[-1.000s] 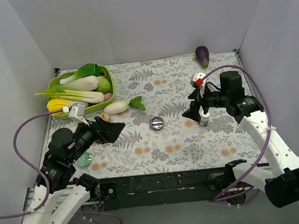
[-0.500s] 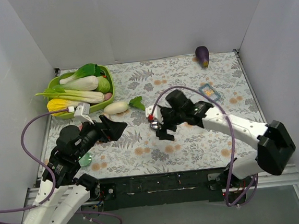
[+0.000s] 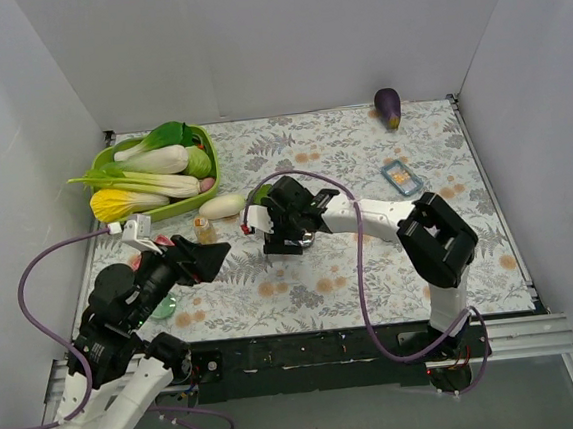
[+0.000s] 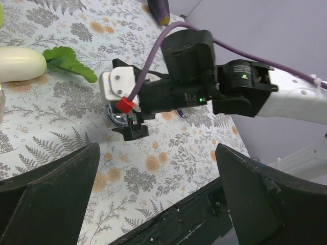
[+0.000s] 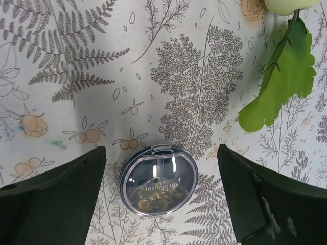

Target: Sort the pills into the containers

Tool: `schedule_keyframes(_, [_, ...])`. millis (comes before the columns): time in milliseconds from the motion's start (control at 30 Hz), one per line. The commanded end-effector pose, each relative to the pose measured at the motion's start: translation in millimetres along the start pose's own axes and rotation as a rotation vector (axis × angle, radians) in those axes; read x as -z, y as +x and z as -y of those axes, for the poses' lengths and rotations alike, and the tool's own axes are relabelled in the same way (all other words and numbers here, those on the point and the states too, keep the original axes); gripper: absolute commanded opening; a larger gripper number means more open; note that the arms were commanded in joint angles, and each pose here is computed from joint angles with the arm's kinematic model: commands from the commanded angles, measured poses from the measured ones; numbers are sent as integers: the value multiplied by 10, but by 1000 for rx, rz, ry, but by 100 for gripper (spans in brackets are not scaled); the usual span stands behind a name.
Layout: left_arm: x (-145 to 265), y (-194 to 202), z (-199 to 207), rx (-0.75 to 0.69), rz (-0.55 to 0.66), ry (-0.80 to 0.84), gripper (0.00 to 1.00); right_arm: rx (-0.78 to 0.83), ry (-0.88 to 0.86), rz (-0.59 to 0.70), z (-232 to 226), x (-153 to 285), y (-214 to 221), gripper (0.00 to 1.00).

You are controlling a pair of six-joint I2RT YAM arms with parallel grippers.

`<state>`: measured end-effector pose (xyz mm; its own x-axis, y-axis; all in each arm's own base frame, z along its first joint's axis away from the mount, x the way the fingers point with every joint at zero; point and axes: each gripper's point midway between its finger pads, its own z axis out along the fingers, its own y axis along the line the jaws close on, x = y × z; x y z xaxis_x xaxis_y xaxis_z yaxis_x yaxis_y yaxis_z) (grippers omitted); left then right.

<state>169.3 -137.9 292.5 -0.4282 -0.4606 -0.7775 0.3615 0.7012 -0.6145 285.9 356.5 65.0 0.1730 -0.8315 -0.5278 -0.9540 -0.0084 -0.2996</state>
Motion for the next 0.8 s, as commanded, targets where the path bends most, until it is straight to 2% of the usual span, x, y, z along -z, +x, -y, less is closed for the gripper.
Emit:
schedule_keyframes(0, [32, 48, -70, 15, -13, -33, 98, 8, 2, -35, 75, -105, -5, 94])
schedule_keyframes(133, [36, 53, -54, 11, -19, -25, 98, -4, -21, -74, 40, -158, 132, 89])
schedule_keyframes(467, [54, 37, -20, 10, -10, -7, 98, -19, -75, -177, 40, 39, 655, 64])
schedule_keyframes(667, [29, 71, -10, 15, -25, 3, 98, -30, -96, -203, 120, 277, 1049, 56])
schedule_keyframes(767, [27, 76, -7, 16, -27, 5, 98, -25, -94, -227, 192, 429, 1325, 55])
